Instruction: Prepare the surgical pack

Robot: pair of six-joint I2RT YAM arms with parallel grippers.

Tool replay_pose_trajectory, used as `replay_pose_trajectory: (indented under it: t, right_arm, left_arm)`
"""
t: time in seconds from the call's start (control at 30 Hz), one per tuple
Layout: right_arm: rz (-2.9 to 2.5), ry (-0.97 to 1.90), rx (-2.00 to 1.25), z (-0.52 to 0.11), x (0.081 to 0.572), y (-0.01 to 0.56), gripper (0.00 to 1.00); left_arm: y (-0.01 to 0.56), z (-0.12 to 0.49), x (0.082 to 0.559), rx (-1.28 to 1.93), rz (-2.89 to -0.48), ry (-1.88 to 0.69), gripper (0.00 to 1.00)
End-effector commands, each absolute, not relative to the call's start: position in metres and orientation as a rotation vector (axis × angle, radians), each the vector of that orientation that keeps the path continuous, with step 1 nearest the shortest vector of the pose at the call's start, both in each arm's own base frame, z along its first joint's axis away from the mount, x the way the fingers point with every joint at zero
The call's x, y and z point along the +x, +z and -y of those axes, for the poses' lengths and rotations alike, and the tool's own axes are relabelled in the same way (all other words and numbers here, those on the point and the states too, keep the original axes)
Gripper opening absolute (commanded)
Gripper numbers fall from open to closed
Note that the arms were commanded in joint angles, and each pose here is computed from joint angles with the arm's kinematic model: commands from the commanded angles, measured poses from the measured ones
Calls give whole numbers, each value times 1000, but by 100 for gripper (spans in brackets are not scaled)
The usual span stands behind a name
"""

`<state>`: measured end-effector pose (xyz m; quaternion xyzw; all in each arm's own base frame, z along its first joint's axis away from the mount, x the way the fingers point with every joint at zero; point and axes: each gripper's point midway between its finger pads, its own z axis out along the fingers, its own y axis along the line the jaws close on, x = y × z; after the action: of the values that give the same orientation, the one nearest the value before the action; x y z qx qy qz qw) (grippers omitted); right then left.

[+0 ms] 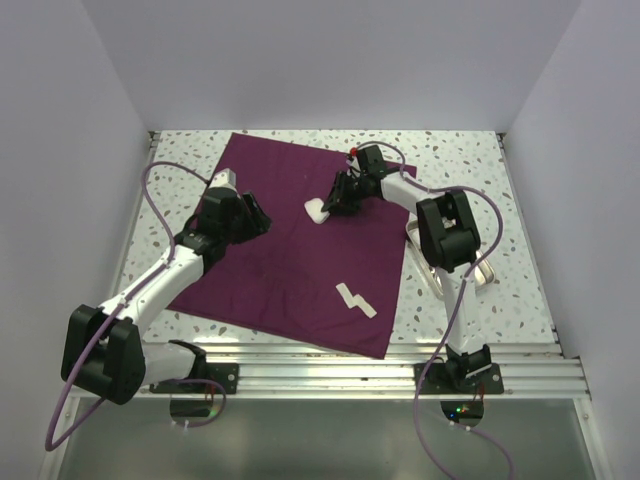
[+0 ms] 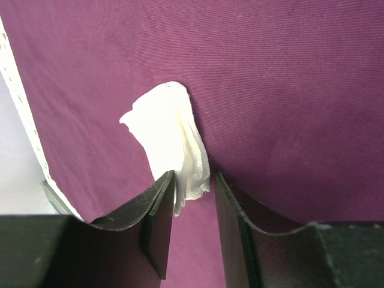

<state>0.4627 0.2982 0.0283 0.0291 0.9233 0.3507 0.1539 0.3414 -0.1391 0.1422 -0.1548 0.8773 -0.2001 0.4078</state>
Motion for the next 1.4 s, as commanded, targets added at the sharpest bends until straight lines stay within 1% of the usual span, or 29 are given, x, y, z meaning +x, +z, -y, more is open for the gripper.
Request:
replay_pose_trajectory:
  t: [0.0, 0.17, 0.23, 0.43, 0.5, 0.6, 1.13, 1.37]
  right_arm:
    - [-2714, 969, 77, -295, 455, 3, 37]
    - [-2703, 977, 57, -297, 459, 9, 26]
    - [-2693, 978, 49, -298, 461, 12, 24]
    - [-2663, 985, 44, -301, 469, 32, 9]
    - [-2651, 983, 40, -301, 471, 38, 7]
    - [-2650, 967, 35, -300, 474, 44, 0]
    - [-2636, 910, -91, -306, 472, 68, 0]
    - [-2600, 914, -124, -308, 473, 88, 0]
  left_arm:
    - [151, 138, 345, -354, -2167, -514, 61]
    - [151, 138, 345, -357, -2165, -521, 61]
    - [151, 138, 345, -356, -2166, -519, 61]
    - [150, 138, 345, -357, -2167, -517, 61]
    - [150, 138, 345, -357, -2167, -517, 61]
    - [152, 138, 345, -357, -2165, -521, 61]
    - [154, 138, 343, -355, -2159, -525, 61]
    - [155, 138, 343, -355, -2159, -525, 61]
